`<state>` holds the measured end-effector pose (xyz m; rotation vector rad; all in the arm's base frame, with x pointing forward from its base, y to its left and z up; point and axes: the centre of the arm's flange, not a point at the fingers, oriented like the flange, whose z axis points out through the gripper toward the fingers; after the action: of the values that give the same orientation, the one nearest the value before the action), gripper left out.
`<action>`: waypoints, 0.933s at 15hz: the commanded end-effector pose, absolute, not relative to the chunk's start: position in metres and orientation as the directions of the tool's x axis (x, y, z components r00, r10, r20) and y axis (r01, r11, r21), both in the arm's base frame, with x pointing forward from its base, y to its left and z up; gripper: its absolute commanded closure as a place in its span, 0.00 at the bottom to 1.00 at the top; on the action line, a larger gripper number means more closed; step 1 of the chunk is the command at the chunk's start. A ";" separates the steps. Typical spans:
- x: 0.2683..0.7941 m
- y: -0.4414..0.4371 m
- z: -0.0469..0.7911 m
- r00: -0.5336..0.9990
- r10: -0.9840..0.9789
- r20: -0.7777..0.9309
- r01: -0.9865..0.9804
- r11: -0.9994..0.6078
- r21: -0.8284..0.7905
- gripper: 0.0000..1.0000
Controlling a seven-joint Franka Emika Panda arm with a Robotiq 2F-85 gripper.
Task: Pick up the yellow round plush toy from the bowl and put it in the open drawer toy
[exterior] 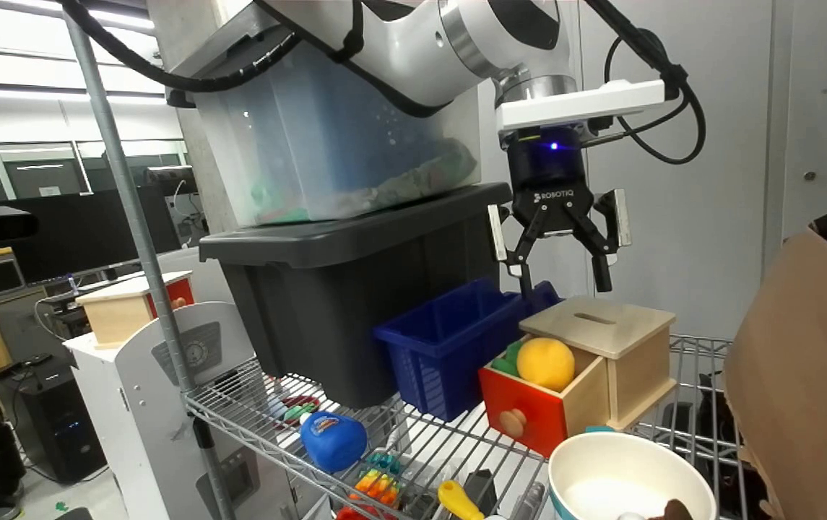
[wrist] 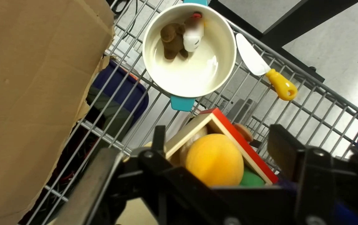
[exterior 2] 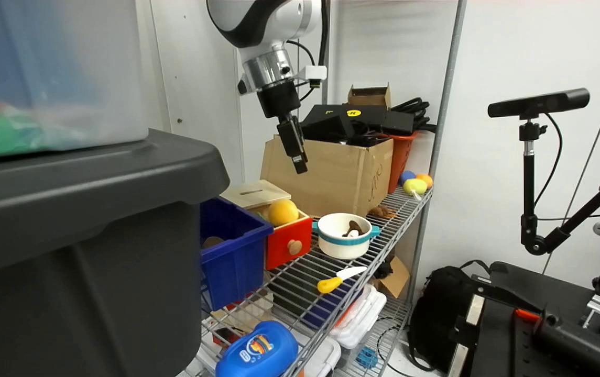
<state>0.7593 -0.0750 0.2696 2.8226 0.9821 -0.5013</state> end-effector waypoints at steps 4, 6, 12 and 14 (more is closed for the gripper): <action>0.760 -0.075 0.271 0.736 0.585 -0.342 0.621 -0.783 -0.002 0.06; 0.760 -0.075 0.271 0.736 0.585 -0.341 0.621 -0.783 -0.002 0.06; 0.760 -0.075 0.271 0.736 0.585 -0.341 0.622 -0.783 -0.002 0.06; 0.760 -0.075 0.271 0.736 0.585 -0.341 0.622 -0.783 -0.002 0.06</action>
<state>0.7598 -0.0750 0.2708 2.8217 0.9841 -0.4976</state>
